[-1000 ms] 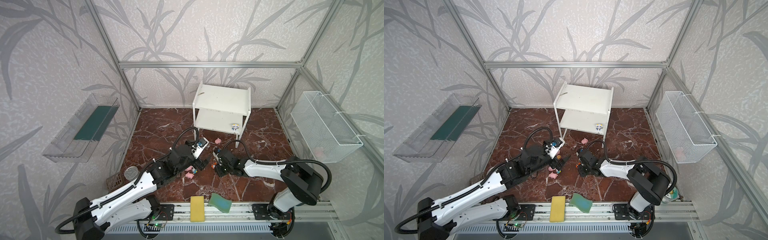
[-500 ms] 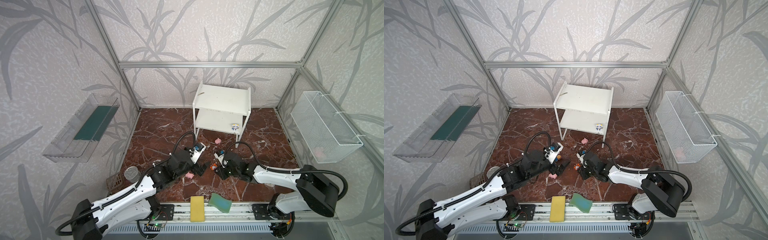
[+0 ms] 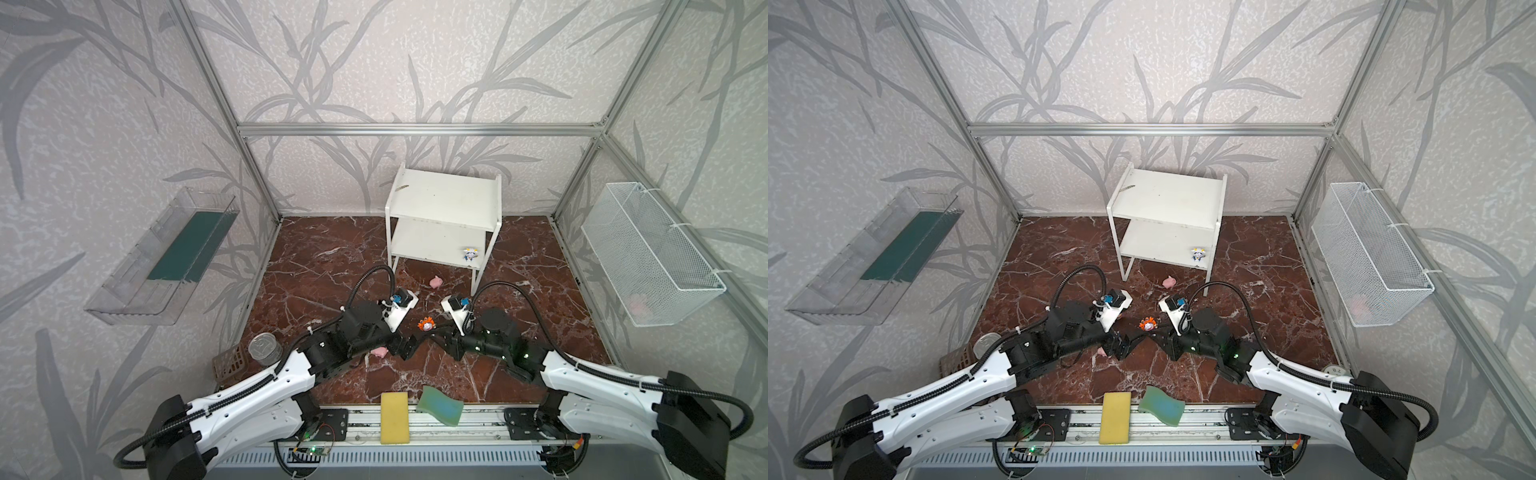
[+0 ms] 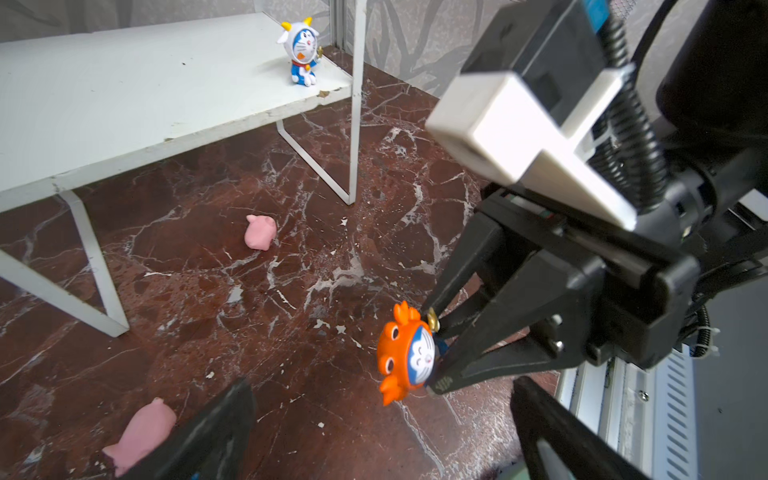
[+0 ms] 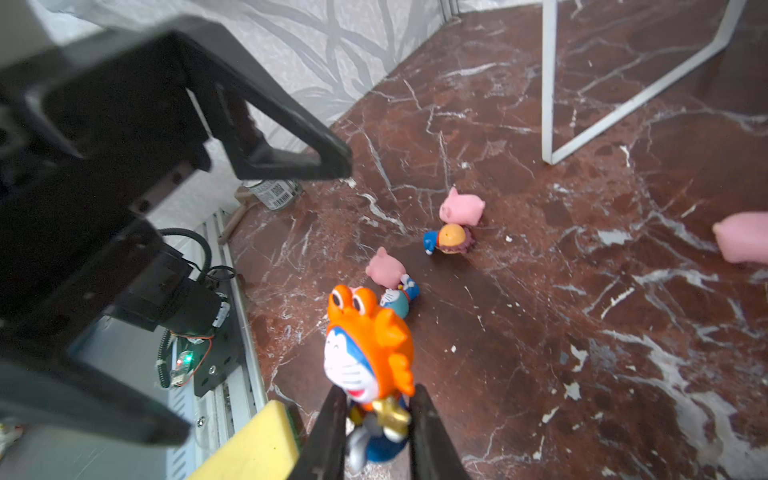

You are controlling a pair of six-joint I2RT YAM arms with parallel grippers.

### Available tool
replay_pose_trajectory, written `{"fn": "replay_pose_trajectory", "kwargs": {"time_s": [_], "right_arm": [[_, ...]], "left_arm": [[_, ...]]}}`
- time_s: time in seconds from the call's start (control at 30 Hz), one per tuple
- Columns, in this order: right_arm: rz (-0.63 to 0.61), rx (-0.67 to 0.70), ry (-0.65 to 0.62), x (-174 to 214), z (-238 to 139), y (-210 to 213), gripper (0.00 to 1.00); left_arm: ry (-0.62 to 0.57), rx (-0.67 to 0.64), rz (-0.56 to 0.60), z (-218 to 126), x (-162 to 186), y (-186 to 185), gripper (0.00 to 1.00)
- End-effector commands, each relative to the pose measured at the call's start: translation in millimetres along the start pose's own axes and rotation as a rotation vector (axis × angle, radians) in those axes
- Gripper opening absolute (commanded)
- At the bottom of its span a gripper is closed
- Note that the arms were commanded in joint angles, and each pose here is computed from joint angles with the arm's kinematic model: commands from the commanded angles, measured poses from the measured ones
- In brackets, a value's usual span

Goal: Place and organize the plastic toys onto the shelf
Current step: 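Close the left gripper on the orange crab-hat figurine held by the right gripper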

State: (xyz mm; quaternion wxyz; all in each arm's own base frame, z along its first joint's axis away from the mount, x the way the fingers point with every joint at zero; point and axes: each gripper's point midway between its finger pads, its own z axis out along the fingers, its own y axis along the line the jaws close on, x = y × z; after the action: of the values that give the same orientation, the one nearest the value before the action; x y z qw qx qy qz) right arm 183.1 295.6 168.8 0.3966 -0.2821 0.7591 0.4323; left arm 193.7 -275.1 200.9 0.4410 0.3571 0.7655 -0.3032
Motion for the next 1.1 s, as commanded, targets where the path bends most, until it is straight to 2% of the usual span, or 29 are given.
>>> {"fn": "replay_pose_trajectory", "kwargs": {"time_s": [0.0, 0.33, 0.5, 0.67, 1.07], "right_arm": [[-0.050, -0.071, -0.065, -15.1, -8.1, 16.2, 0.19], [-0.086, -0.141, -0.116, -21.5, -18.5, 30.9, 0.19], [-0.096, -0.149, -0.136, -24.9, -22.0, 33.5, 0.19], [-0.108, -0.156, -0.150, -28.7, -24.3, 36.0, 0.19], [-0.128, -0.180, -0.173, -34.9, -27.4, 42.4, 0.18]], "left_arm": [[-0.038, 0.094, -0.002, -3.0, -19.6, -17.2, 0.94], [-0.099, 0.179, -0.027, -11.1, -38.7, -25.9, 0.84], [-0.094, 0.218, -0.046, -11.6, -40.2, -28.5, 0.74], [-0.080, 0.249, -0.054, -10.3, -39.4, -32.3, 0.73], [-0.066, 0.267, -0.062, -6.3, -40.3, -32.4, 0.50]]}}
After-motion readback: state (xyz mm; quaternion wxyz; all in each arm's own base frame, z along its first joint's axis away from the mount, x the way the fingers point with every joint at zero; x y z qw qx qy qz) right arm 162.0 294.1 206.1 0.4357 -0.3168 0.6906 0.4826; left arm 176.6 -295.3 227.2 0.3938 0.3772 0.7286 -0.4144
